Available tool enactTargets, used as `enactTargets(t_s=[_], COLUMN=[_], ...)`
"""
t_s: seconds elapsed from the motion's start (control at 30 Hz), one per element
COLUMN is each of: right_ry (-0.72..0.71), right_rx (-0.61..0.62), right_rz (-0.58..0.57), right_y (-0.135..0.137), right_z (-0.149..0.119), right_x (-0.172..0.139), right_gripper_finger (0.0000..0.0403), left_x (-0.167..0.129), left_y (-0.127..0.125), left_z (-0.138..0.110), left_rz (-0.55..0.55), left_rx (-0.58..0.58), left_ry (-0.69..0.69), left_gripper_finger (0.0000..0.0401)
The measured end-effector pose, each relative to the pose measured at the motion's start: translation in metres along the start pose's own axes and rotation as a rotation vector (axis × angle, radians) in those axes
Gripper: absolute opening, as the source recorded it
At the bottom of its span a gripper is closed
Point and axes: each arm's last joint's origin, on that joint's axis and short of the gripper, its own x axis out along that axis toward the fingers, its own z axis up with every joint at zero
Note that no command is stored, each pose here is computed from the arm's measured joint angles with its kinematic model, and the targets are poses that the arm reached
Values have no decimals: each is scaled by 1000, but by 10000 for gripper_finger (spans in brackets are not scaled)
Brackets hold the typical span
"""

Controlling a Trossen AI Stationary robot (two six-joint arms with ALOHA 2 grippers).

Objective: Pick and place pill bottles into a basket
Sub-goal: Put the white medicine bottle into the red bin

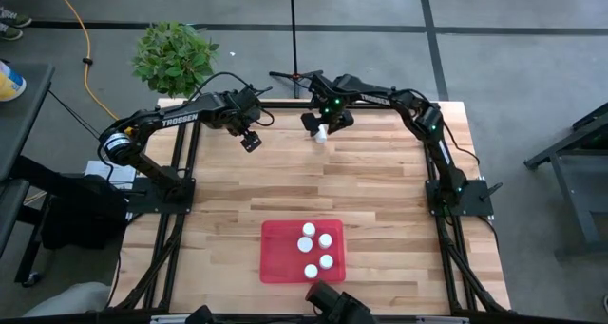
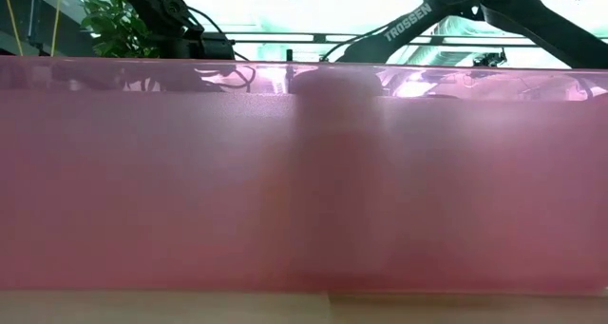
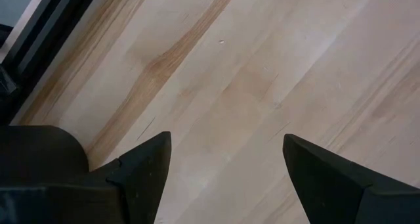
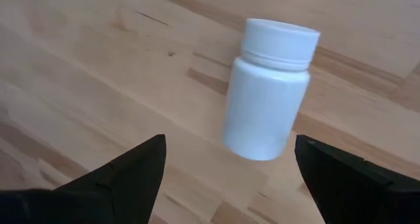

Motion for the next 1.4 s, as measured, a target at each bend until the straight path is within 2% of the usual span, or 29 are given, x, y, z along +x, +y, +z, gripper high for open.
enactTargets(t_s=[0.3, 0.7, 1.4], right_ry=[11, 77, 20], right_rx=[-9, 50, 22], right_rz=[19, -25, 27], right_y=[0, -7, -6], right_z=[0, -5, 4], right_x=[0, -2, -4], right_gripper_finger=[327, 327, 325], left_x=[0, 0, 0], left_y=[0, 0, 0], left_z=[0, 0, 0], left_rz=[0, 0, 0], left_rx=[0, -3, -3], left_ry=[0, 0, 0], left_gripper_finger=[326, 326, 326])
